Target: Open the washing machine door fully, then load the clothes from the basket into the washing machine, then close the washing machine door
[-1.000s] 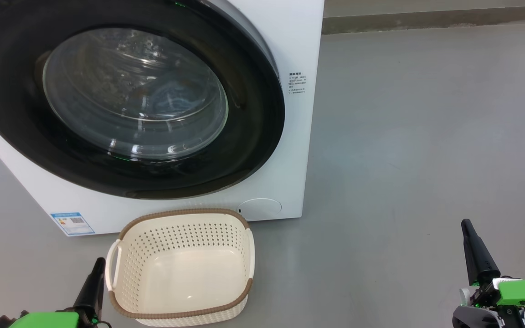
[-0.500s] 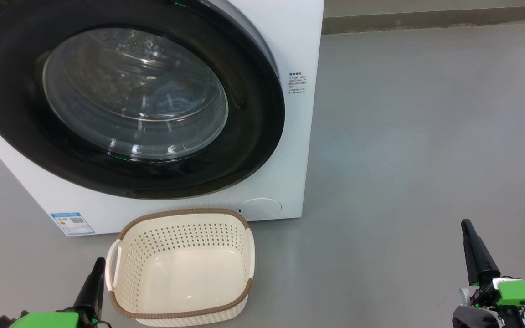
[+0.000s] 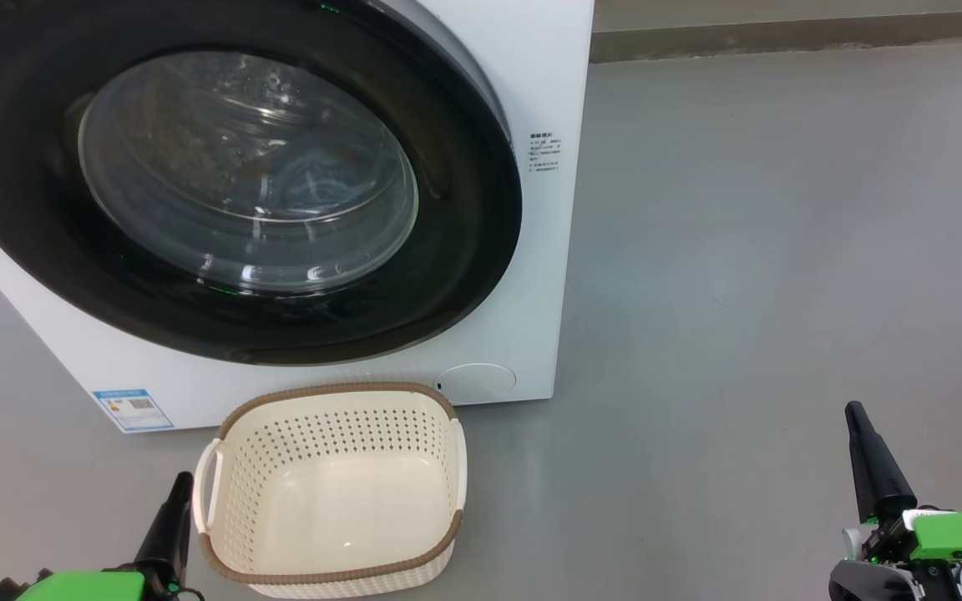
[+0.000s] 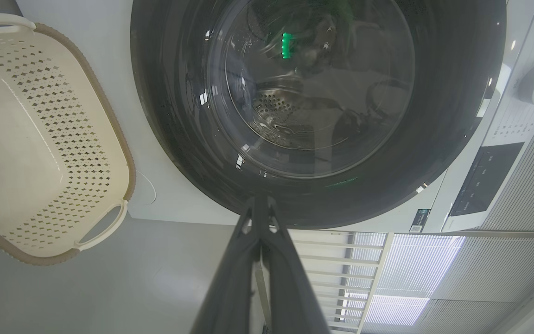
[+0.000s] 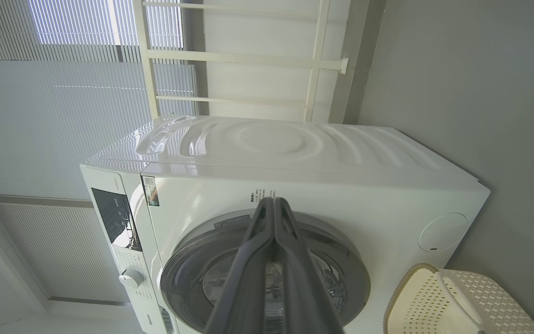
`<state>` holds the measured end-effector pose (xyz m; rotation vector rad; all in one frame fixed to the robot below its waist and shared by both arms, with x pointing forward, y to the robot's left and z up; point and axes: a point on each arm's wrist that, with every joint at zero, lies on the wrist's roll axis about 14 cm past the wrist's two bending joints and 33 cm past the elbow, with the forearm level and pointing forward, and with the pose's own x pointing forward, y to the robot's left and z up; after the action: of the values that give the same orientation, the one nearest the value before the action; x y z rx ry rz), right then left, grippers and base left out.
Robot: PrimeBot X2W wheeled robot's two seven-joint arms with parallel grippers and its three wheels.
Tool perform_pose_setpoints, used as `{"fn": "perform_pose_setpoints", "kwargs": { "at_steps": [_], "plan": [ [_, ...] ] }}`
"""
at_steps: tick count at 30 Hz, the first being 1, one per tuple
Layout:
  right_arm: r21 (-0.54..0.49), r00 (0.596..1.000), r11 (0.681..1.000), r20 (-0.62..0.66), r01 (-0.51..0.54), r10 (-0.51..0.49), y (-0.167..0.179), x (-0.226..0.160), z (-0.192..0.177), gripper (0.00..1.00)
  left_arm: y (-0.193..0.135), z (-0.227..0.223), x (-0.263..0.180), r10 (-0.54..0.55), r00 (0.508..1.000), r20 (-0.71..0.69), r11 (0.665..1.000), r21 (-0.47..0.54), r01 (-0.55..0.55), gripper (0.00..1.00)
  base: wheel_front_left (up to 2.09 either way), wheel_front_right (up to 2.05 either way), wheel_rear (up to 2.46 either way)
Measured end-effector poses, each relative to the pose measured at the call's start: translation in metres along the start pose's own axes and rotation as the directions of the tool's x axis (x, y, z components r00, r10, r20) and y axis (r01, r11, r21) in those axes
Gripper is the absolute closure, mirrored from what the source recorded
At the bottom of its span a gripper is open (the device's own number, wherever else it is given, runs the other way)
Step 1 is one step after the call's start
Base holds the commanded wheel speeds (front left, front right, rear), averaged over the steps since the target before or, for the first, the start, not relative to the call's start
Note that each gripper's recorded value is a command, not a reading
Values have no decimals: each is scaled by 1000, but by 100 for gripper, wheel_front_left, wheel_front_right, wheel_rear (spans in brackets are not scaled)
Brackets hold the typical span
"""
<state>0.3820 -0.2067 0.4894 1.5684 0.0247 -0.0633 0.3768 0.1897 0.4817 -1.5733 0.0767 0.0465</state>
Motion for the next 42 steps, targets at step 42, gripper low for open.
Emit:
{"fn": "perform_pose_setpoints", "kwargs": {
  "at_steps": [42],
  "plan": [
    [0, 1000, 1000, 1, 0, 0, 0, 0, 0, 100, 0, 0, 0, 0, 1000, 0, 1000, 0, 0, 100, 0, 0, 0]
  ]
}}
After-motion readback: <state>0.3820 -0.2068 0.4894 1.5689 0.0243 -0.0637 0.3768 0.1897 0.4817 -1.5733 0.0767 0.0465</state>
